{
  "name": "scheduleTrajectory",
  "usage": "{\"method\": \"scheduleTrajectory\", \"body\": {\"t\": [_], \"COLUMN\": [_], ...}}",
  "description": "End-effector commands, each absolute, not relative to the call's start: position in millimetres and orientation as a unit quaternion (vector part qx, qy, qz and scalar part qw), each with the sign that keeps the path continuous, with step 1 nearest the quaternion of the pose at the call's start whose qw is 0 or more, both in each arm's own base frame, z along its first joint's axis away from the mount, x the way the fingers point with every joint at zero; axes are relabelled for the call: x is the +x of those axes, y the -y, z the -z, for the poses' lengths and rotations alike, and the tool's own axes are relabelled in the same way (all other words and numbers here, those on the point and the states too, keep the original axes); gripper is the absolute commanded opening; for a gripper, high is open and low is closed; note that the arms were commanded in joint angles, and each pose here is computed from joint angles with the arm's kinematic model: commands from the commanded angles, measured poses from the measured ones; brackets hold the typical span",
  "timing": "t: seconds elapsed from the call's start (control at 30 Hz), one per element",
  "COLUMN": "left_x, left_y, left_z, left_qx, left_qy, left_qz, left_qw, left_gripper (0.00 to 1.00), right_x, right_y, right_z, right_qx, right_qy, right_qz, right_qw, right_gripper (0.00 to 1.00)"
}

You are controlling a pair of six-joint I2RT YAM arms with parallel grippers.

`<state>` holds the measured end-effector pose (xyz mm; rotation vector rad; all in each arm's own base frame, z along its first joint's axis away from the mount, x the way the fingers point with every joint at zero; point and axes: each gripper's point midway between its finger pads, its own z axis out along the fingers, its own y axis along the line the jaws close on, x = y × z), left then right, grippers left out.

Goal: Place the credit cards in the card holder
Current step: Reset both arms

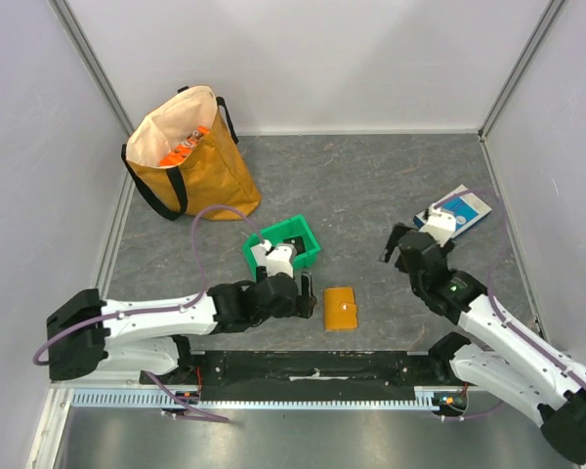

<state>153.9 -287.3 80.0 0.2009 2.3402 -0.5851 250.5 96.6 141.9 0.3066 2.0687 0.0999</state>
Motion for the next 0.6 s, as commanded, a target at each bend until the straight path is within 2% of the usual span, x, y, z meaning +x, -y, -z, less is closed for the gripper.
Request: {"method": "scheduleTrajectory", "body": {"t": [0.0,0.27,0.57], "left_x": [170,192,215], "left_y": [259,211,189], "left_z": [-100,-117,-151], "left_qx": [0.058,-0.020,-0.031], "left_qy": [-0.890,-0.878,-0.854], "left_qz": [0.191,0.184,0.185], "left_qw": [0.411,0.442,0.485], "left_gripper": [0.91,0.92,0.92], "right_x": [268,293,303], "right_y": [-41,20,59], "right_z": [-141,-116,-106], "right_qx": [0.160,0.240,0.249], "right_qy": [-0.849,-0.843,-0.775], "right_qz": [0.028,0.083,0.180], "right_qw": [0.503,0.474,0.552], "right_gripper": [0.98,0.98,0.98]}}
